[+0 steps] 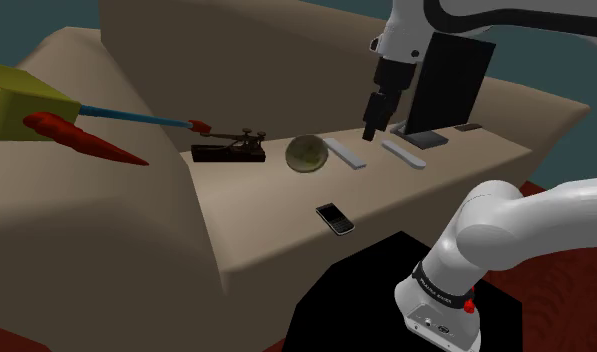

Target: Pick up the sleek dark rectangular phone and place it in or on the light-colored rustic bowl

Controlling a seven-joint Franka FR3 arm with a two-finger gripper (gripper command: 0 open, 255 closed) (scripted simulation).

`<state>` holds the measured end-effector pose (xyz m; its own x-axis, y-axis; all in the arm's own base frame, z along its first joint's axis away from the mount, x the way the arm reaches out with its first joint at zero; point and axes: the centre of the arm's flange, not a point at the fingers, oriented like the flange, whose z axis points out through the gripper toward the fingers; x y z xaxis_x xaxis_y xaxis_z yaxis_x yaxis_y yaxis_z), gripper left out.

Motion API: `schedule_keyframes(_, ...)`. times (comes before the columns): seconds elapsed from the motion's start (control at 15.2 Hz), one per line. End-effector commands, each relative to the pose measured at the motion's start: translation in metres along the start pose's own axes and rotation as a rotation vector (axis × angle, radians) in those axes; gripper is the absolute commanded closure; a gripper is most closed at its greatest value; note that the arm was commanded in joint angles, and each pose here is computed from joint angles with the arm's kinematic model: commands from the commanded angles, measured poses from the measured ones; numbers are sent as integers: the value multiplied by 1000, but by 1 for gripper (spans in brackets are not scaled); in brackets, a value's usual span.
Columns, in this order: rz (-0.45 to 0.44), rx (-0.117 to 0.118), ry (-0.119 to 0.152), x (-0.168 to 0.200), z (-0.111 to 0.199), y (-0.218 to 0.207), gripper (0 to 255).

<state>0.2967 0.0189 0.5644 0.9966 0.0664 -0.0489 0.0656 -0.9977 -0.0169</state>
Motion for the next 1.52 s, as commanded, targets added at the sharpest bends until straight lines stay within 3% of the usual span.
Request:
schedule_keyframes(0.0, 0, 0, 0, 0, 0, 0, 0)
schedule_keyframes(0.99, 223, 22, 42, 13, 189, -53, 0)
schedule_keyframes(1.45, 229, 22, 43, 15, 226, -55, 0)
